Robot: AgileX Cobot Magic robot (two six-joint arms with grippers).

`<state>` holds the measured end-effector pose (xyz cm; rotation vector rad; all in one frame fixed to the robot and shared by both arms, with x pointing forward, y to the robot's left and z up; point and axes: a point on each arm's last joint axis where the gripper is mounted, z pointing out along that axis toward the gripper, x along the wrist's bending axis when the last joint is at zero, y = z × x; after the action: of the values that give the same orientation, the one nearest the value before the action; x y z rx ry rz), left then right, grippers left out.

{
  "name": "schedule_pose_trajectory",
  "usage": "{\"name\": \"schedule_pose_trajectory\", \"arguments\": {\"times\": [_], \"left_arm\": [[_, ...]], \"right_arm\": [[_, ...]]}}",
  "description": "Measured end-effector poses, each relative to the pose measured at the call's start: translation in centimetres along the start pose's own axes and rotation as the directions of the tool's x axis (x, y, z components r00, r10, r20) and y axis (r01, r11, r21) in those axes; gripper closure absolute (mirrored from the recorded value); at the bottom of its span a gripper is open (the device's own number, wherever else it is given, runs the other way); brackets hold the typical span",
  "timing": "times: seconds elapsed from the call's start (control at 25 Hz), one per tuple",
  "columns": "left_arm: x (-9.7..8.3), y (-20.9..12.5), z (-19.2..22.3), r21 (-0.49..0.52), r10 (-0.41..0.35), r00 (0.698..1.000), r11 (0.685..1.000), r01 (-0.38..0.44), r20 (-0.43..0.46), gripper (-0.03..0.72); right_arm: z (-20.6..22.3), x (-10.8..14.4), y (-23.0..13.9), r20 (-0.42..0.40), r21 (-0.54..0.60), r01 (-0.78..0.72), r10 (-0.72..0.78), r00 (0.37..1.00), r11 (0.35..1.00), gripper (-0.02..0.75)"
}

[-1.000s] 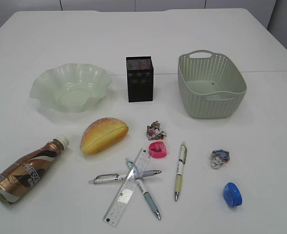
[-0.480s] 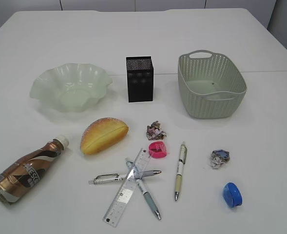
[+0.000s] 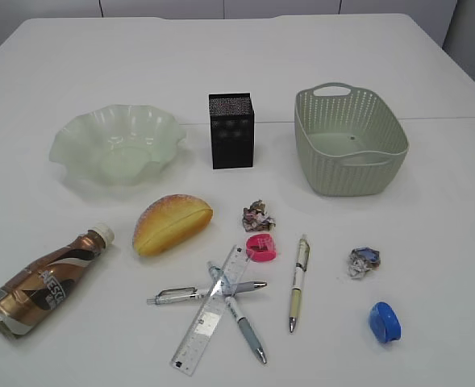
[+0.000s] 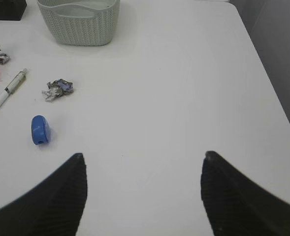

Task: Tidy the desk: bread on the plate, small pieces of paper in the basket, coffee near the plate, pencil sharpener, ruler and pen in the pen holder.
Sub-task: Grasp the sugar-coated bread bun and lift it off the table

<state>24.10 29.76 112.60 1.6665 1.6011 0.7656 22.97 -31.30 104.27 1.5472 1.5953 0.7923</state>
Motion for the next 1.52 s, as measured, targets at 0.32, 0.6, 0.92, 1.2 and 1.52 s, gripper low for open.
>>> {"name": "schedule_pose_trajectory", "arguments": {"times": [0.32,0.6,0.92,1.2,1.52], "left_arm": [[-0.9,6.1,0.6,0.062,-0.032,0.996,0.998,0.027,0.083,0.191],[-1.5,9.5,4.0,0.186,-0.074,0.989,0.981,0.049,0.13,0.191],[-1.9,12.6,8.8,0.307,-0.057,0.979,0.952,-0.006,0.198,0.191],[-3.0,18.0,9.3,0.222,0.008,0.964,0.973,-0.068,0.264,0.191],[-6.4,20.4,13.2,0.252,0.145,0.936,0.939,-0.232,0.321,0.191]], "right_arm": [[0.0,0.0,0.0,0.0,0.0,0.0,0.0,1.0,1.0,0.178],[0.0,0.0,0.0,0.0,0.0,0.0,0.0,1.0,1.0,0.178],[0.0,-0.1,0.0,0.009,0.0,0.004,-0.004,1.0,1.0,0.178],[-0.1,0.0,0.2,-0.007,-0.013,-0.004,0.004,1.0,1.0,0.178],[2.2,0.3,2.5,-0.003,0.224,0.004,-0.003,1.0,0.975,0.178]]}}
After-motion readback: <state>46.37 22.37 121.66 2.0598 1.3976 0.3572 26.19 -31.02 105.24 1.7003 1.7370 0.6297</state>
